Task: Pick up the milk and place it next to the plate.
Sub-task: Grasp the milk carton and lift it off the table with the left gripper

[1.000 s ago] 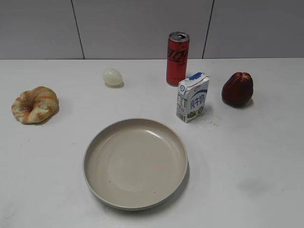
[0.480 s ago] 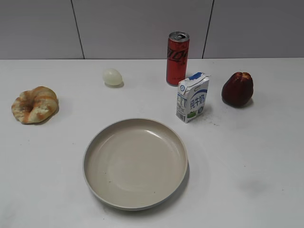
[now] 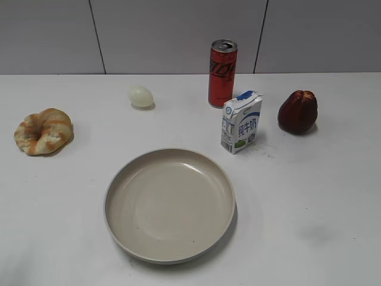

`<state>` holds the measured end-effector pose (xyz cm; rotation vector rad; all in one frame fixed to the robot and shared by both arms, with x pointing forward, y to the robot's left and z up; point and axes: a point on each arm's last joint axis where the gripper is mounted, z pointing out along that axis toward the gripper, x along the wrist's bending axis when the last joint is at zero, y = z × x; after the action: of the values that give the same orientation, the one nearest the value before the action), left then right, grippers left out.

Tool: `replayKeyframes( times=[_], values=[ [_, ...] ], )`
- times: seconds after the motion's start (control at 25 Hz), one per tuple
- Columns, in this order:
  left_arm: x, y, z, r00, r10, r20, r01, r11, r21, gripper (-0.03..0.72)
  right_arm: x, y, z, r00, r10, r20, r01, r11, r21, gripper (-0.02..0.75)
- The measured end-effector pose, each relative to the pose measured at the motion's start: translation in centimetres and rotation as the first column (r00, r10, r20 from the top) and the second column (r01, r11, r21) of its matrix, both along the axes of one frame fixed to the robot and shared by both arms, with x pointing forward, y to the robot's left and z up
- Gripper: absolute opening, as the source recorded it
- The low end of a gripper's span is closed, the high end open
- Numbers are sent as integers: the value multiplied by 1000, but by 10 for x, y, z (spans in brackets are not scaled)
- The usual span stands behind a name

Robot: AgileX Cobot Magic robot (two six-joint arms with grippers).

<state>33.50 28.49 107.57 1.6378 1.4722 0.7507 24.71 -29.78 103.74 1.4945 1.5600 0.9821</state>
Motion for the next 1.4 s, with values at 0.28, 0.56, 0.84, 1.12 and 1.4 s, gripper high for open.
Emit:
replayKeyframes(
  times=[0.28, 0.56, 0.84, 1.12, 1.4],
  values=[
    [89, -23, 4, 986, -96, -139, 97, 995, -1, 594, 0, 0, 0, 1000, 0, 0, 0, 1000, 0, 466],
    [175, -101, 17, 924, -322, -205, 334, 942, 23, 674, 0, 0, 0, 1000, 0, 0, 0, 1000, 0, 466],
    [233, -206, 9, 792, -510, -335, 546, 838, 14, 693, 0, 0, 0, 1000, 0, 0, 0, 1000, 0, 466],
    [259, -293, -18, 664, -619, -420, 675, 737, -19, 693, 0, 0, 0, 1000, 0, 0, 0, 1000, 0, 466],
    [264, -335, -51, 631, -660, -408, 701, 710, -65, 693, 0, 0, 0, 1000, 0, 0, 0, 1000, 0, 466]
  ],
)
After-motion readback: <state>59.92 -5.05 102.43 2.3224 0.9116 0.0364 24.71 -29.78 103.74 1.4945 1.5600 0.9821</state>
